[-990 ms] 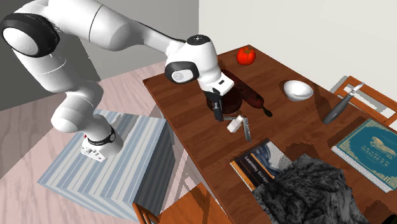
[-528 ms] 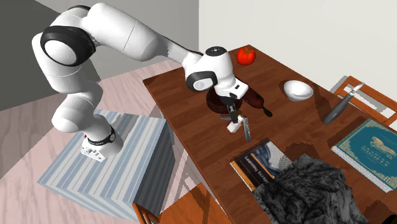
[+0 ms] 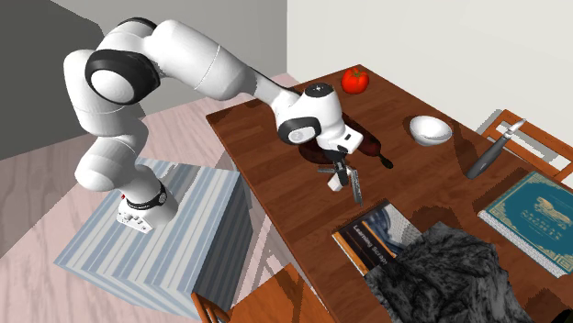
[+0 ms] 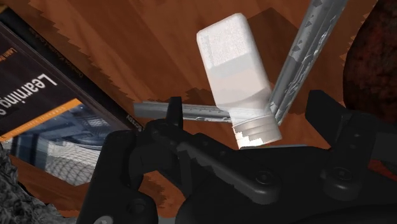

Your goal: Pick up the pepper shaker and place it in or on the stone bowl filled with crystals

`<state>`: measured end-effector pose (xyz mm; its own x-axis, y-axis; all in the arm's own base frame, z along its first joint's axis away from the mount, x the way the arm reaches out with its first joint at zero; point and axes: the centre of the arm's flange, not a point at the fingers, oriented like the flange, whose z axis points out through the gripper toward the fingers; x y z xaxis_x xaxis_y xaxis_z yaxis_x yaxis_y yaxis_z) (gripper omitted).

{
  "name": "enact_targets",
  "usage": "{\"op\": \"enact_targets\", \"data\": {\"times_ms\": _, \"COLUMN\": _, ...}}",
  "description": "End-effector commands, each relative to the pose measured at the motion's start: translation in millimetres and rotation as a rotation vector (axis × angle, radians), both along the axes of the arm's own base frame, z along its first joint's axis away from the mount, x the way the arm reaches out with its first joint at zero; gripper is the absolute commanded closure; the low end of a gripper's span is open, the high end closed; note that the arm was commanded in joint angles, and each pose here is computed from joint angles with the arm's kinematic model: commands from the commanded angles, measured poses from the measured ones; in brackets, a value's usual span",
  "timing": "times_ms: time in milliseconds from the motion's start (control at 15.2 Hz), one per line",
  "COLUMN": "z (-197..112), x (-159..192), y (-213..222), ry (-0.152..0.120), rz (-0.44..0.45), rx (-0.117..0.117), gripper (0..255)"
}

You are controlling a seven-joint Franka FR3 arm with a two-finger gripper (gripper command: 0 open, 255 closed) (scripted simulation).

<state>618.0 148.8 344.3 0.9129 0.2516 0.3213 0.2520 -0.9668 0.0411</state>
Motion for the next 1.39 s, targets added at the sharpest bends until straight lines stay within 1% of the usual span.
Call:
{"op": "enact_targets", "data": {"times_ms": 0, "z": -3, "x": 1, "y": 1, "ry": 0.0, "rz": 0.0, "rx": 0.0, "gripper": 0}}
{"op": "enact_targets", "data": {"times_ms": 462, "z": -3, "x": 1, "y": 1, "ry": 0.0, "rz": 0.0, "rx": 0.0, "gripper": 0}}
{"op": "enact_targets", "data": {"times_ms": 528, "z": -3, "x": 1, "y": 1, "ry": 0.0, "rz": 0.0, "rx": 0.0, "gripper": 255}}
{"op": "enact_targets", "data": {"times_ms": 1122, "z": -3, "x": 1, "y": 1, "ry": 0.0, "rz": 0.0, "rx": 0.0, "gripper": 255}}
{"op": "enact_targets", "data": {"times_ms": 1320, "z": 13, "x": 1, "y": 1, "ry": 0.0, "rz": 0.0, "rx": 0.0, "gripper": 255}}
